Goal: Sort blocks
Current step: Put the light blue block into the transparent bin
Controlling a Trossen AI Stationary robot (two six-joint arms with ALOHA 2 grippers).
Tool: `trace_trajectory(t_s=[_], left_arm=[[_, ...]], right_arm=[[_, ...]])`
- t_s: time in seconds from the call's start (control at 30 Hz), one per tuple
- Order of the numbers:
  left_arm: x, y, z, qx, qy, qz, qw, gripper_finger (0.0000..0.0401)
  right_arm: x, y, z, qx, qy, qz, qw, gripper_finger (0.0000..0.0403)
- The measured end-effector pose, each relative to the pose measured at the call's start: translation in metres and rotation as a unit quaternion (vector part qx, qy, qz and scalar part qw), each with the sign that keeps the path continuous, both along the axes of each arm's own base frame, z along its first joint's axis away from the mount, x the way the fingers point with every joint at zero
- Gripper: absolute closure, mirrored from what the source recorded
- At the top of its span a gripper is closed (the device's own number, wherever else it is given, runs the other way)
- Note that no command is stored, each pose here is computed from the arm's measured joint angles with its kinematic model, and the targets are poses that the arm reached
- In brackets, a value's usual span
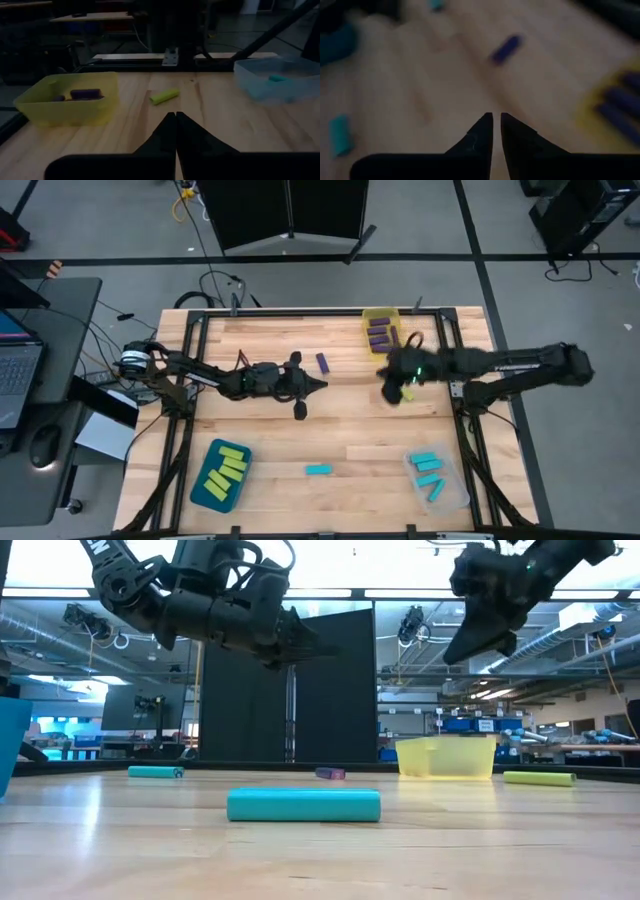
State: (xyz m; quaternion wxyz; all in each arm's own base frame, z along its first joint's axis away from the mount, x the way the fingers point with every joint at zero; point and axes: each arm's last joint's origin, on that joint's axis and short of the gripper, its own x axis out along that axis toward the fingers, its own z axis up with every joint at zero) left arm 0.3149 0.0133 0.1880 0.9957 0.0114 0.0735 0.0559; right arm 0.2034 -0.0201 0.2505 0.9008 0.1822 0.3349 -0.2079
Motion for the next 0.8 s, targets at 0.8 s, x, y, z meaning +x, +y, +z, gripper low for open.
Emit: trace_trajectory(t_s=[0.8], left_arm=[[-0.015,-0.029,-0.009,0.025,-0.037,-0.052,0.998,0.0391]], right_arm=[[0.134,0.169,-0.056,0.011,0.031,0.225,0.974,0.0295]])
